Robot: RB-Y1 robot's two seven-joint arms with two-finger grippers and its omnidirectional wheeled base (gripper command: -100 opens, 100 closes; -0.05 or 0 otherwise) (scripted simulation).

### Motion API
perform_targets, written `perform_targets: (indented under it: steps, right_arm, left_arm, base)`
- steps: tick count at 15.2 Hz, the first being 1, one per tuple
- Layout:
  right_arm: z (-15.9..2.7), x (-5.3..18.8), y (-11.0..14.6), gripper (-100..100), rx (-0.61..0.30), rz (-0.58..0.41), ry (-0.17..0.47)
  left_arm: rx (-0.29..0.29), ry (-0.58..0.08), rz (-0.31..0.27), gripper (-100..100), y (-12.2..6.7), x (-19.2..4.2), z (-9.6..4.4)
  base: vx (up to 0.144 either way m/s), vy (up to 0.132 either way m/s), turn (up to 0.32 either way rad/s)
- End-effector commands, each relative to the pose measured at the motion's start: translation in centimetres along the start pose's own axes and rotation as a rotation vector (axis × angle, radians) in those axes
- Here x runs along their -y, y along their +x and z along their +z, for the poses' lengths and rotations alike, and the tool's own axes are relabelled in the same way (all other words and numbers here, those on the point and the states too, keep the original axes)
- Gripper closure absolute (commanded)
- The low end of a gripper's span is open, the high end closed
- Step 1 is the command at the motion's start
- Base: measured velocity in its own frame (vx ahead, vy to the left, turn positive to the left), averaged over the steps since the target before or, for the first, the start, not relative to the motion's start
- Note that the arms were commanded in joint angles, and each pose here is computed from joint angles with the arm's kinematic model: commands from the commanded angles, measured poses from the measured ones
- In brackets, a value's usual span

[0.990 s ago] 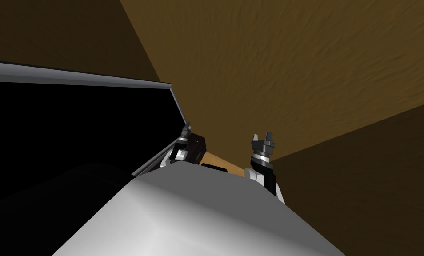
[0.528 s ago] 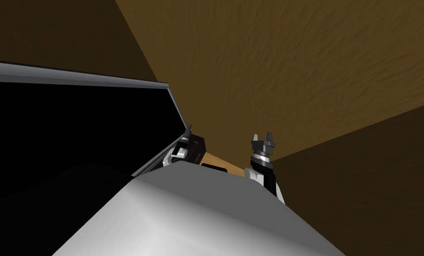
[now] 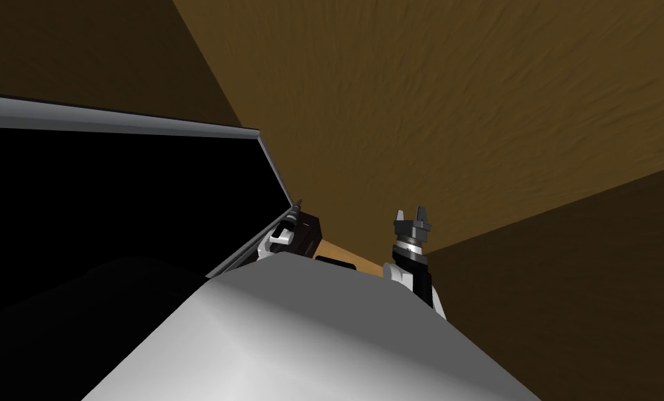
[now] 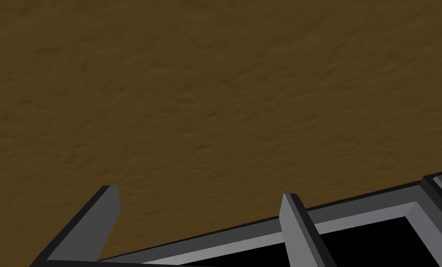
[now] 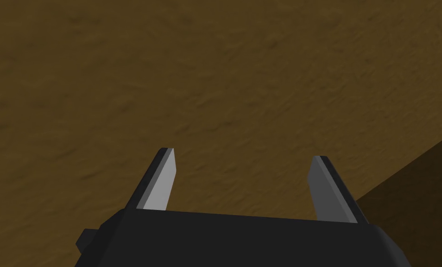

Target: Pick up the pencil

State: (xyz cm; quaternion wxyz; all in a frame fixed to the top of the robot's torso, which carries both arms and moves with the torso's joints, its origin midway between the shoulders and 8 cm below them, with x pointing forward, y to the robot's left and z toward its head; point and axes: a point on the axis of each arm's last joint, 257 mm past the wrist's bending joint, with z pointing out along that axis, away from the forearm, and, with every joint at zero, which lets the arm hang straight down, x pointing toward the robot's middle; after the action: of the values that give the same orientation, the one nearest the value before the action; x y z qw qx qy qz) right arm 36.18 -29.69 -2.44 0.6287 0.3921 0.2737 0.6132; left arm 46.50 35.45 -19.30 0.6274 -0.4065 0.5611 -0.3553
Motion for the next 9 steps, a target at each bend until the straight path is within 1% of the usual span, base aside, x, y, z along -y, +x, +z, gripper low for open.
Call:
perform_targets:
  steps: [1, 2, 3, 4, 5, 6, 7, 8, 9]
  right_arm:
    - [0.0, 0.0, 0.0, 0, 0.000, 0.000, 0.000]
    - [0.0, 0.0, 0.0, 0, 0.000, 0.000, 0.000]
    - [0.0, 0.0, 0.0, 0, 0.000, 0.000, 0.000]
    - [0.0, 0.0, 0.0, 0, 0.000, 0.000, 0.000]
    - [0.0, 0.0, 0.0, 0, 0.000, 0.000, 0.000]
    - [0.0, 0.0, 0.0, 0, 0.000, 0.000, 0.000]
    - [0.0, 0.0, 0.0, 0, 0.000, 0.000, 0.000]
    - [0.0, 0.0, 0.0, 0, 0.000, 0.000, 0.000]
    - [0.0, 0.0, 0.0, 0, 0.000, 0.000, 0.000]
  left_arm:
    - [-0.014, -0.066, 0.006, -100, 0.1, -2.4, 0.1]
    - [-0.021, -0.093, 0.012, -100, -0.1, -3.2, 0.7]
    - [-0.028, -0.133, 0.012, -100, 0.1, -4.7, 0.6]
    - [-0.029, -0.139, 0.012, -100, 0.1, -5.0, 0.5]
    - [-0.040, -0.183, 0.017, -100, 0.0, -6.3, 1.0]
    - [-0.045, -0.213, 0.016, -100, 0.2, -7.5, 0.8]
    - [-0.045, -0.213, 0.016, -100, 0.2, -7.5, 0.8]
    - [-0.057, -0.269, 0.020, -100, 0.1, -9.5, 1.0]
    - [-0.062, -0.288, 0.020, -100, 0.2, -10.1, 0.8]
  base:
    - [0.040, 0.012, -0.037]
    - [0.047, 0.020, -0.045]
    - [0.045, 0.017, -0.040]
    - [0.030, 0.009, -0.012]
    - [0.034, 0.007, -0.027]
    - [0.035, 0.008, -0.031]
    - [0.025, 0.005, -0.018]
    - [0.035, 0.007, -0.044]
    - [0.038, 0.013, -0.039]
